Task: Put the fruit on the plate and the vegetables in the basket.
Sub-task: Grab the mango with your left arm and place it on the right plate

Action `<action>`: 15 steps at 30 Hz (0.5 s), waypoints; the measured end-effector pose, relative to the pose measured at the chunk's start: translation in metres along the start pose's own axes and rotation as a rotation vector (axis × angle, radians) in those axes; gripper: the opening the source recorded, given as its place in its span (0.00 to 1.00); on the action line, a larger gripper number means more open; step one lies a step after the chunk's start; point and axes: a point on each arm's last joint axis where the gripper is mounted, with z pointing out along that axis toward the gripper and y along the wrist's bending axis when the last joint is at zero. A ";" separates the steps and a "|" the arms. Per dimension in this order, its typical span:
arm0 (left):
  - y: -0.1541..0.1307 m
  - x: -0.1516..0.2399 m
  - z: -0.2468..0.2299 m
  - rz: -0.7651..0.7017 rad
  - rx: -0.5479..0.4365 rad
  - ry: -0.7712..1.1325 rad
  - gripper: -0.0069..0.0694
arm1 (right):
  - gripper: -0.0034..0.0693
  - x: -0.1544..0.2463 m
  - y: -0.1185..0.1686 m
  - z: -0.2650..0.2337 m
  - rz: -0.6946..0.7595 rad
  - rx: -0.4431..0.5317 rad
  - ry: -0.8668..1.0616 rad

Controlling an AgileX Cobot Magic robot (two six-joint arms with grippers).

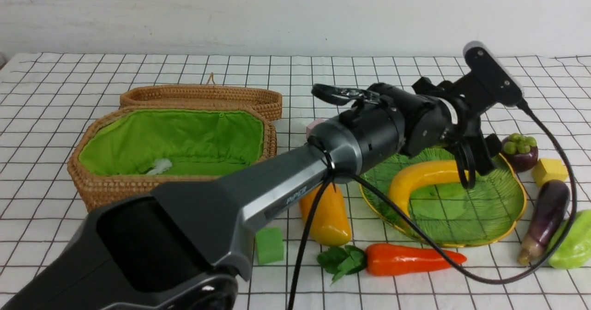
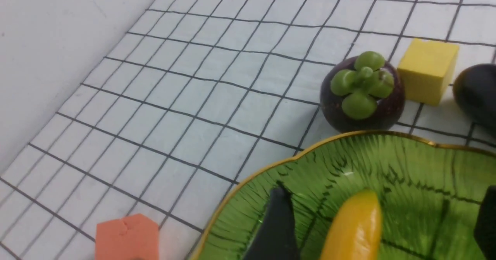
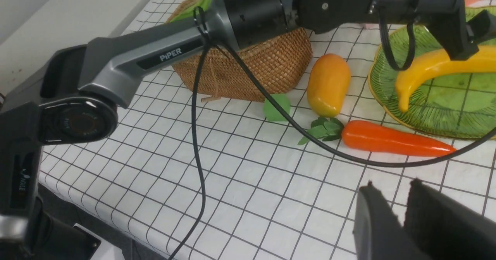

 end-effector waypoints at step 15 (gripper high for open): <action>0.007 -0.059 -0.148 -0.483 0.179 0.473 0.07 | 0.27 0.005 -0.002 0.000 -0.045 0.018 0.051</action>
